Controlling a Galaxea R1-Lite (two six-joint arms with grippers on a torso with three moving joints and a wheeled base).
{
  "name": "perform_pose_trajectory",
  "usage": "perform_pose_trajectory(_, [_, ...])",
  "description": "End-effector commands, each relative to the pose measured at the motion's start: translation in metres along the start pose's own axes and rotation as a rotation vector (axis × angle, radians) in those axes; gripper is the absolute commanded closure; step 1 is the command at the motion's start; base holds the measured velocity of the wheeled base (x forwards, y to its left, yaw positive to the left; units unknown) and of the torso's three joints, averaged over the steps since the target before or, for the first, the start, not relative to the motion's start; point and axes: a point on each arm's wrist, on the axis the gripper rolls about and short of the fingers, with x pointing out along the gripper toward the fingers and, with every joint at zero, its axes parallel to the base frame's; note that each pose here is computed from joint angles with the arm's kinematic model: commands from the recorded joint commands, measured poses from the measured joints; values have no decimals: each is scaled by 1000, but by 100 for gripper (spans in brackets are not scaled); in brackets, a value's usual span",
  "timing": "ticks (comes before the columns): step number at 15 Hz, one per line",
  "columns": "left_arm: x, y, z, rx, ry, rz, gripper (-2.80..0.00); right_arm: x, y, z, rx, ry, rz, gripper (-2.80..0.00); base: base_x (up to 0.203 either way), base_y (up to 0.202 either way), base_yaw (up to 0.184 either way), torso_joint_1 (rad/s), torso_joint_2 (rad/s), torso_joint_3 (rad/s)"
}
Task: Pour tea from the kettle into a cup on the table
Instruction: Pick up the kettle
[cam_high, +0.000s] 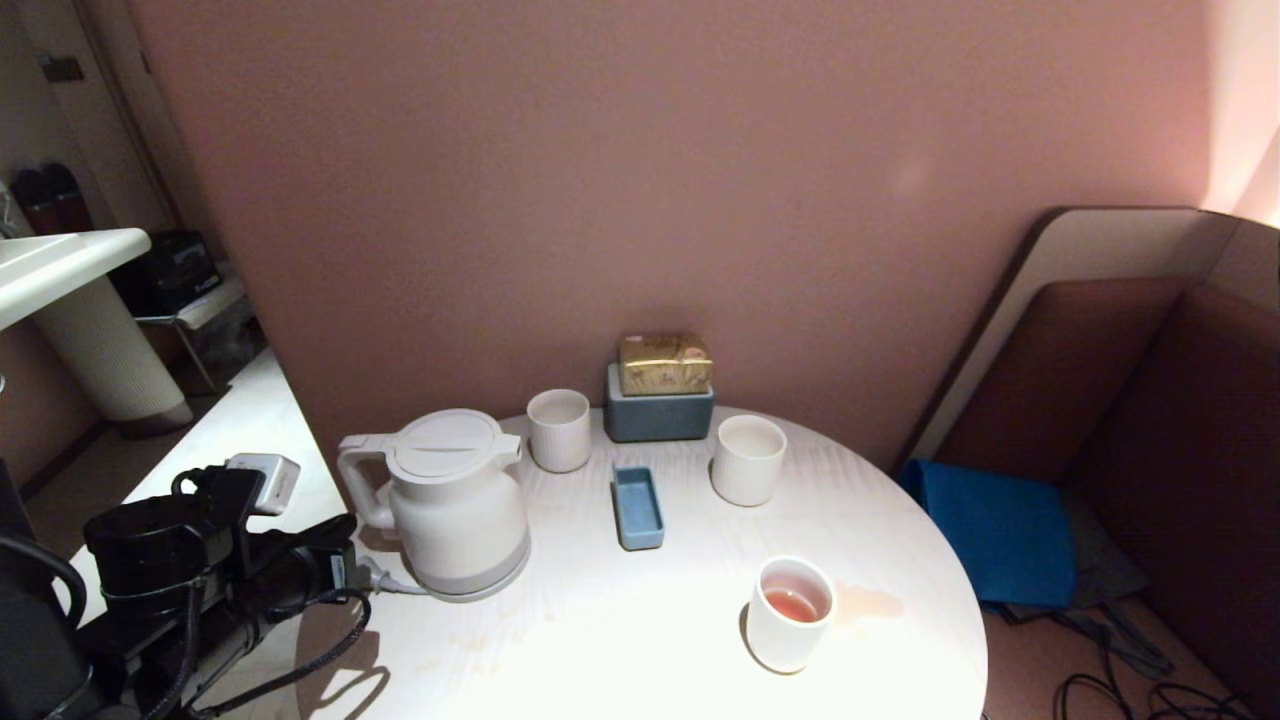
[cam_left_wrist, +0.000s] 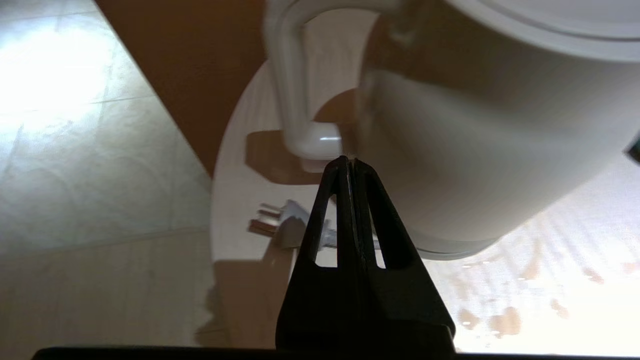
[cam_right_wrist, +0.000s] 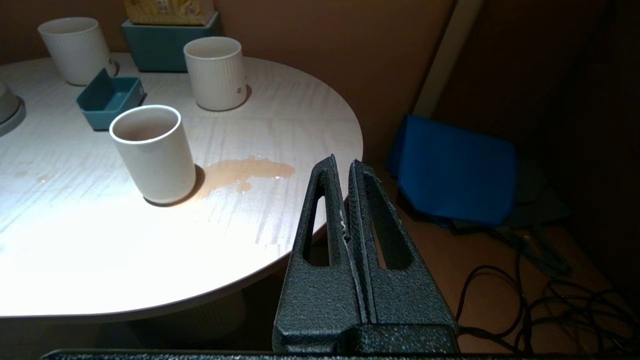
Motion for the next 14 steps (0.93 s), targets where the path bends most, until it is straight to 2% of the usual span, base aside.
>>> perform_pose_trajectory(1, [1, 9, -1, 12, -1, 34, -280, 0, 0, 0, 0, 1, 0, 0, 0, 0, 0, 0, 0, 0])
perform_pose_trajectory(7, [7, 15, 5, 24, -32, 55, -280, 0, 0, 0, 0, 0, 2, 0, 0, 0, 0, 0, 0, 0])
perform_pose_trajectory(14, [23, 17, 2, 23, -24, 56, -280, 0, 0, 0, 0, 0, 0, 0, 0, 0, 0, 0, 0, 0])
